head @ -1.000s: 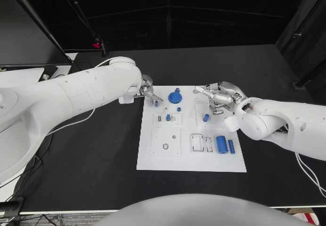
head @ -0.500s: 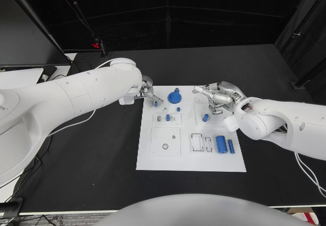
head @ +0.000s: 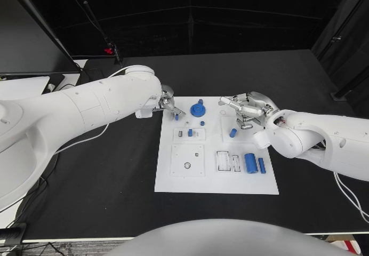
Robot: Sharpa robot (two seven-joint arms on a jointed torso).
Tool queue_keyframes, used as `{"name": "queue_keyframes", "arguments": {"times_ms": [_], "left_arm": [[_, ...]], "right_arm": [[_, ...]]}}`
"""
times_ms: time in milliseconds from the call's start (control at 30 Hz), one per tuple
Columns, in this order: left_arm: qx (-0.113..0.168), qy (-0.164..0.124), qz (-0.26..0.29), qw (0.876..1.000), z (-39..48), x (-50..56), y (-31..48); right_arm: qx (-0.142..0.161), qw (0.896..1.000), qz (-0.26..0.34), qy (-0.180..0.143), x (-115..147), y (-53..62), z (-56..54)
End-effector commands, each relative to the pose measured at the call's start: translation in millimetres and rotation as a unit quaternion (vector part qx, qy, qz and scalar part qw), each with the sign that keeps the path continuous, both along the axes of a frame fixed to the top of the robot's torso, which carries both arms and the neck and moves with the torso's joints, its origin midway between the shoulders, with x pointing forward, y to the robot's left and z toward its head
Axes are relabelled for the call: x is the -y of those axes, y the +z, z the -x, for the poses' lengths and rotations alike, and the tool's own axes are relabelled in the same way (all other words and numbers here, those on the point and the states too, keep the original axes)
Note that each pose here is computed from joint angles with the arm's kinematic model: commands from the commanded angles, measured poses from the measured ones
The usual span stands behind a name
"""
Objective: Assemble the parts on the task board
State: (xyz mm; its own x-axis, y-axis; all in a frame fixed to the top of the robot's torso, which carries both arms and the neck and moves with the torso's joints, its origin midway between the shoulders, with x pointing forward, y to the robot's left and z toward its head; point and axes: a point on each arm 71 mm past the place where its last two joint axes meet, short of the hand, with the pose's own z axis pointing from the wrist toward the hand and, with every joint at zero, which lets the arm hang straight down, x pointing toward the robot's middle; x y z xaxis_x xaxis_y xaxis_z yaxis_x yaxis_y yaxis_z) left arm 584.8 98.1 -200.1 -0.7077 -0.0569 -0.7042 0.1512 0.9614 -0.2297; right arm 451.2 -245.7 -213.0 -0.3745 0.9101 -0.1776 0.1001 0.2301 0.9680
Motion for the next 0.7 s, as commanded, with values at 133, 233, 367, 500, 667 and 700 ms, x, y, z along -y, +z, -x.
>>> {"name": "queue_keyframes", "arguments": {"times_ms": [133, 233, 367, 500, 667, 700], "left_arm": [[0.006, -0.002, 0.005, 1.0, -0.7, 0.1, 1.6], [0.006, -0.002, 0.006, 1.0, -0.7, 0.2, 1.6], [0.007, -0.002, 0.007, 1.0, -0.8, 0.3, 1.8], [0.008, -0.003, 0.009, 1.0, -0.9, 0.6, 1.9], [0.008, -0.004, 0.01, 1.0, -0.9, 0.9, 1.9], [0.008, -0.004, 0.01, 1.0, -0.9, 1.1, 1.9]], "right_arm": [[0.002, 1.0, -0.002, 0.002, -1.2, 1.2, 0.4], [0.002, 1.0, -0.002, 0.002, -1.0, 1.2, 0.4], [0.002, 1.0, -0.002, 0.002, -0.7, 1.2, 0.4], [0.002, 1.0, -0.002, 0.002, -0.8, 1.2, 0.5], [0.002, 1.0, -0.002, 0.002, -0.8, 1.2, 0.5], [0.002, 1.0, -0.002, 0.002, -0.8, 1.2, 0.5]]}}
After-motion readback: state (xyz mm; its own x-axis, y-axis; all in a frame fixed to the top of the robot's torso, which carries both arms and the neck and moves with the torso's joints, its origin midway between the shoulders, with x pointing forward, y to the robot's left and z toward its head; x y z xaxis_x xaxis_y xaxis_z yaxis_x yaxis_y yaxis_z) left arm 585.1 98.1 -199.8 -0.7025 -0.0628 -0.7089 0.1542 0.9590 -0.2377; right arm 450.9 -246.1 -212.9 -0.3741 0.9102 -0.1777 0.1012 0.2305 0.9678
